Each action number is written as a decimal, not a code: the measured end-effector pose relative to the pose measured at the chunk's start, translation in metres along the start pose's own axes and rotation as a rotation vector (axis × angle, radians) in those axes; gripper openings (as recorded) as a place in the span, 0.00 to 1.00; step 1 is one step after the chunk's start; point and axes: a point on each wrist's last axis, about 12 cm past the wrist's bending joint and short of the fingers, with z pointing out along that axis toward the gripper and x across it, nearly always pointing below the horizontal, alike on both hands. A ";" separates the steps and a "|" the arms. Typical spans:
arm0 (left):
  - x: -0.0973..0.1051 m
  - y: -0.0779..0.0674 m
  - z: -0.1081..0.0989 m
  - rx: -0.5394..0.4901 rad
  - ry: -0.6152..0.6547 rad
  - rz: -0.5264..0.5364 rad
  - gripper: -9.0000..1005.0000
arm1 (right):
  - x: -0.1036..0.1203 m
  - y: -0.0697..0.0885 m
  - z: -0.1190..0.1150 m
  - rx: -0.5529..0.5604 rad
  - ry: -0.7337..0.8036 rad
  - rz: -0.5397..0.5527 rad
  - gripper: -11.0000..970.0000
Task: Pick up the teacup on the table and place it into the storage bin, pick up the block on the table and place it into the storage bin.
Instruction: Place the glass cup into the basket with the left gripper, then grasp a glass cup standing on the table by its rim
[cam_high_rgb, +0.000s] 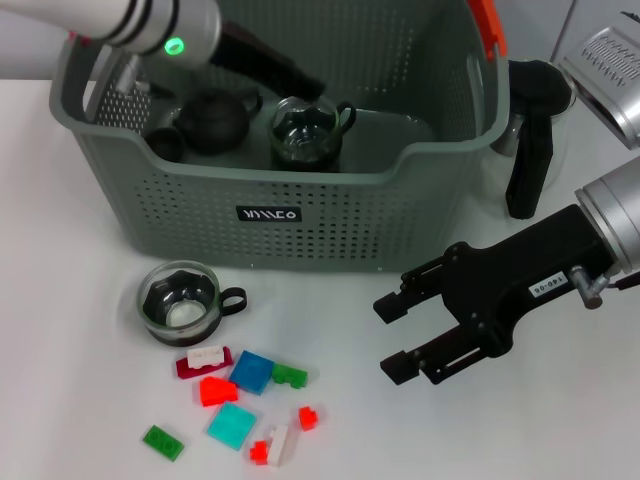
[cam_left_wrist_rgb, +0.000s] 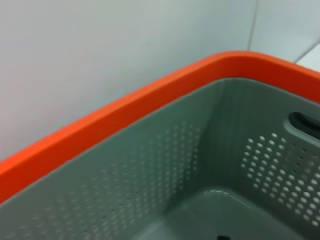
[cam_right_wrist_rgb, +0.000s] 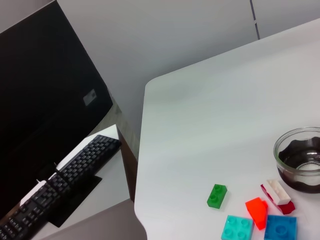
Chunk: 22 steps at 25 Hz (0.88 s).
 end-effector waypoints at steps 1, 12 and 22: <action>-0.002 0.002 -0.004 -0.010 0.006 -0.012 0.53 | 0.000 0.000 0.000 0.001 -0.001 0.000 0.79; -0.012 0.007 -0.040 -0.079 0.090 0.008 0.62 | -0.001 -0.001 -0.003 0.013 -0.016 -0.004 0.79; -0.010 -0.003 -0.064 -0.091 0.126 -0.020 0.62 | -0.005 -0.001 -0.005 0.019 -0.016 -0.030 0.79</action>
